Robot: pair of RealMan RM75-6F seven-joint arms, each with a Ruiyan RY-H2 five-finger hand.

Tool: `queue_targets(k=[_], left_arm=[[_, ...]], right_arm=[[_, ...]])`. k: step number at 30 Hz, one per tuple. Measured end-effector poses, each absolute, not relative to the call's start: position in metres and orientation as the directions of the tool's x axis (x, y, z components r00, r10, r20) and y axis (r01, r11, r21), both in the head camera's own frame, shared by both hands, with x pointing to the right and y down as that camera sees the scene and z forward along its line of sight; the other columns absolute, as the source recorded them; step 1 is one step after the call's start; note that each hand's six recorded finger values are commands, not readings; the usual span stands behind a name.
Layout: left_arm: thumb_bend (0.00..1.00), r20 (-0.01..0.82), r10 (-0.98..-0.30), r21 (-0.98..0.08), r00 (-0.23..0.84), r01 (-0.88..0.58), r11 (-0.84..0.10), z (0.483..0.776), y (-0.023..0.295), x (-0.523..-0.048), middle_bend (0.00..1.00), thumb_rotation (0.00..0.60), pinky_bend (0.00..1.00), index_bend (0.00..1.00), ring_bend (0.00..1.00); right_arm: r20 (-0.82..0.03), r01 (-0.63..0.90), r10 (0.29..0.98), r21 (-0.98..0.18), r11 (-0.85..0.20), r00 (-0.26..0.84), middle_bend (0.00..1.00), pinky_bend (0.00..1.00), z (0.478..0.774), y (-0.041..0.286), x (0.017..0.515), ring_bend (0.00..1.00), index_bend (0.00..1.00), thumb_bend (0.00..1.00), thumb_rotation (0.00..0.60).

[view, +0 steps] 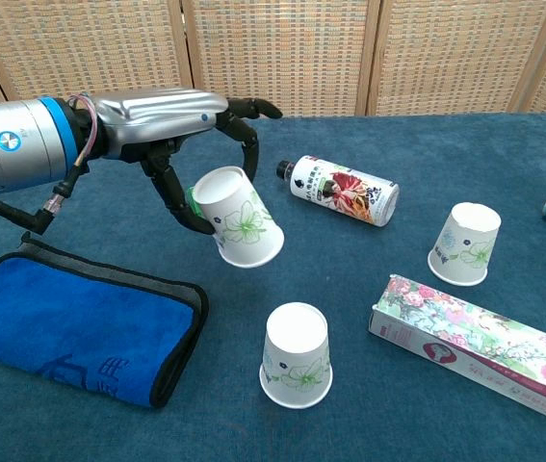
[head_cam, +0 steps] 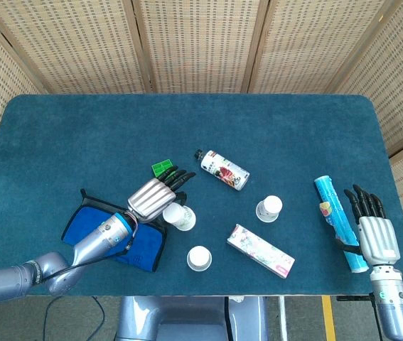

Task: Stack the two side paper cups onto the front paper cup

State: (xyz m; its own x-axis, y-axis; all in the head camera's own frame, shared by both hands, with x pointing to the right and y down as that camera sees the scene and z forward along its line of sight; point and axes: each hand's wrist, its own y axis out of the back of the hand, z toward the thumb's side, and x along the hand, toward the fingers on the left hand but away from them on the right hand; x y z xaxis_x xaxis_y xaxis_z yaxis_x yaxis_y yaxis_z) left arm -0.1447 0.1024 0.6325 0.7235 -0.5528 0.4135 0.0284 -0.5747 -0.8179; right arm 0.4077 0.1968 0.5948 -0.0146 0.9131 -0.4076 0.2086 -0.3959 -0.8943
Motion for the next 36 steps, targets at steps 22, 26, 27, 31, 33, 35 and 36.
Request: queue_targets(k=[22, 26, 27, 31, 33, 35, 36], left_arm=[[0.13, 0.403, -0.413, -0.776, 0.817, 0.066, -0.627, 0.603, 0.141, -0.109, 0.0, 0.6, 0.0, 0.49, 0.0], [0.13, 0.414, -0.41, -0.776, 0.813, 0.08, -0.625, 0.603, 0.143, -0.111, 0.0, 0.6, 0.0, 0.48, 0.0], [0.13, 0.416, -0.41, -0.776, 0.811, 0.082, -0.625, 0.604, 0.144, -0.111, 0.0, 0.6, 0.0, 0.48, 0.0], [0.13, 0.424, -0.404, -0.774, 0.81, 0.093, -0.627, 0.608, 0.148, -0.109, 0.0, 0.6, 0.0, 0.48, 0.0], [0.13, 0.429, -0.395, -0.77, 0.812, 0.1, -0.63, 0.61, 0.151, -0.107, 0.0, 0.6, 0.0, 0.48, 0.0], [0.13, 0.428, -0.39, -0.768, 0.815, 0.102, -0.632, 0.611, 0.154, -0.105, 0.0, 0.6, 0.0, 0.48, 0.0], [0.13, 0.428, -0.387, -0.767, 0.817, 0.102, -0.633, 0.611, 0.155, -0.104, 0.0, 0.6, 0.0, 0.48, 0.0]], right_arm=[[-0.397, 0.228, 0.918, -0.896, -0.382, -0.022, 0.0, 0.0, 0.59, 0.195, 0.412, 0.0, 0.04, 0.06, 0.6], [-0.393, 0.229, 0.919, -0.897, -0.379, -0.017, 0.0, 0.0, 0.589, 0.196, 0.409, 0.0, 0.04, 0.06, 0.6], [-0.392, 0.23, 0.92, -0.897, -0.378, -0.017, 0.0, 0.0, 0.589, 0.196, 0.409, 0.0, 0.04, 0.06, 0.6], [-0.39, 0.232, 0.921, -0.897, -0.376, -0.019, 0.0, 0.0, 0.587, 0.197, 0.41, 0.0, 0.04, 0.06, 0.6], [-0.39, 0.233, 0.92, -0.897, -0.375, -0.02, 0.0, 0.0, 0.587, 0.197, 0.411, 0.0, 0.04, 0.06, 0.6], [-0.391, 0.234, 0.92, -0.897, -0.375, -0.02, 0.0, 0.0, 0.588, 0.196, 0.411, 0.0, 0.04, 0.06, 0.6], [-0.391, 0.235, 0.92, -0.897, -0.375, -0.022, 0.0, 0.0, 0.588, 0.196, 0.412, 0.0, 0.04, 0.06, 0.6]])
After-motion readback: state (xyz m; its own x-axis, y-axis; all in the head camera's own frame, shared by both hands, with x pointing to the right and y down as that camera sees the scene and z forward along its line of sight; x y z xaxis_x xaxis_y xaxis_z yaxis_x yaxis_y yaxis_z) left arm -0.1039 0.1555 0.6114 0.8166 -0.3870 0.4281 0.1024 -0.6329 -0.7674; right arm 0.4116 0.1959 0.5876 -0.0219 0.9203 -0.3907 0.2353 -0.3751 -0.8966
